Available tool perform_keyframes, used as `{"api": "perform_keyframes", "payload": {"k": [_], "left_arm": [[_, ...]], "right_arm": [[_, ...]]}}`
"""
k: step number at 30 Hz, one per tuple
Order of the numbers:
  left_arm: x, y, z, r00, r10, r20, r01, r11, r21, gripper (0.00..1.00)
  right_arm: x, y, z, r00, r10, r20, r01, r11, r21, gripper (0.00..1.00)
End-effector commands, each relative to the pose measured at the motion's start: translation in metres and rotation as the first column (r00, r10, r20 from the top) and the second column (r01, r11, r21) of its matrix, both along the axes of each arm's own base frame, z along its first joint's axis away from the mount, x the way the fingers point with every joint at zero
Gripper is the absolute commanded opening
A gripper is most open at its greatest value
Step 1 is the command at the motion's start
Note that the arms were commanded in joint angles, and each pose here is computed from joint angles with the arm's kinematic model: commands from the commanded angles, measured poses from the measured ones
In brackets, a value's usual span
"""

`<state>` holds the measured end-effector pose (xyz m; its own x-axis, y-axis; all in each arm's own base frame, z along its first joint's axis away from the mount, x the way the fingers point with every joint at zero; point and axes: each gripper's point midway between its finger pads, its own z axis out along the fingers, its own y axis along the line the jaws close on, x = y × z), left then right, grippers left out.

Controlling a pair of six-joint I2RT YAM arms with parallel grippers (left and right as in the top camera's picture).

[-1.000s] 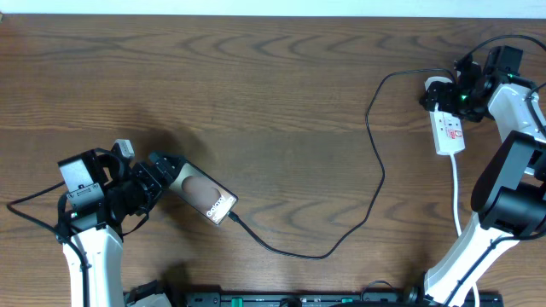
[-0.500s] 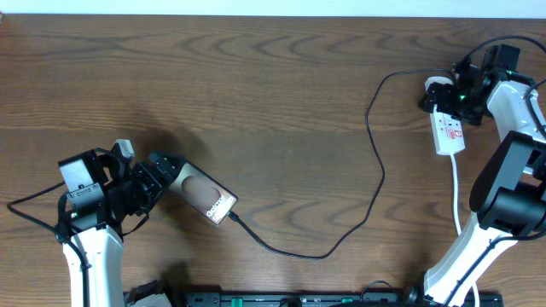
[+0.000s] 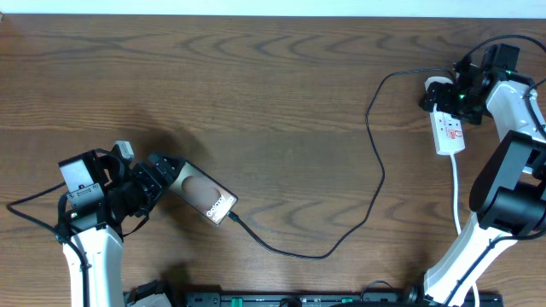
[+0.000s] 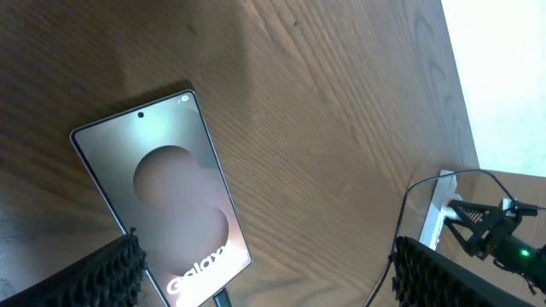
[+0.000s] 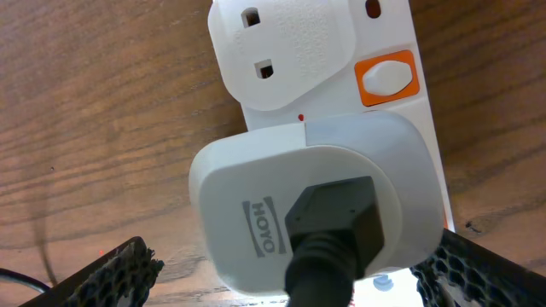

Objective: Plug charger to phone and switch on socket

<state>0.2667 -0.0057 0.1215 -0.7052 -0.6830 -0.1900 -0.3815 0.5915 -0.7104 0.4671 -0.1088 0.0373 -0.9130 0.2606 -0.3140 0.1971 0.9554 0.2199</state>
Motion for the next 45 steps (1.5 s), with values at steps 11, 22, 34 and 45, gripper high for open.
{"api": "perform_keyframes", "payload": {"k": [11, 22, 34, 45], "left_arm": [[-0.003, 0.001, -0.003, 1.000, -0.007, -0.007, 0.007, 1.000, 0.014, 0.90], [-0.003, 0.001, -0.003, 1.000, -0.006, -0.008, 0.006, 1.000, 0.014, 0.90], [-0.003, 0.001, -0.003, 1.000, -0.007, -0.007, 0.007, 1.000, 0.014, 0.90], [-0.003, 0.001, -0.003, 1.000, -0.007, -0.008, 0.007, 1.000, 0.014, 0.90]], "right_arm": [[0.003, 0.023, -0.013, 0.999, 0.049, -0.009, -0.048, 0.995, 0.084, 0.95], [0.004, 0.035, -0.009, 0.998, 0.058, 0.005, -0.058, 0.987, 0.149, 0.93], [-0.001, 0.048, -0.013, 0.998, 0.062, 0.002, -0.060, 0.973, 0.223, 0.91], [-0.007, 0.058, -0.020, 0.997, 0.071, -0.002, -0.068, 0.960, 0.273, 0.90]]}}
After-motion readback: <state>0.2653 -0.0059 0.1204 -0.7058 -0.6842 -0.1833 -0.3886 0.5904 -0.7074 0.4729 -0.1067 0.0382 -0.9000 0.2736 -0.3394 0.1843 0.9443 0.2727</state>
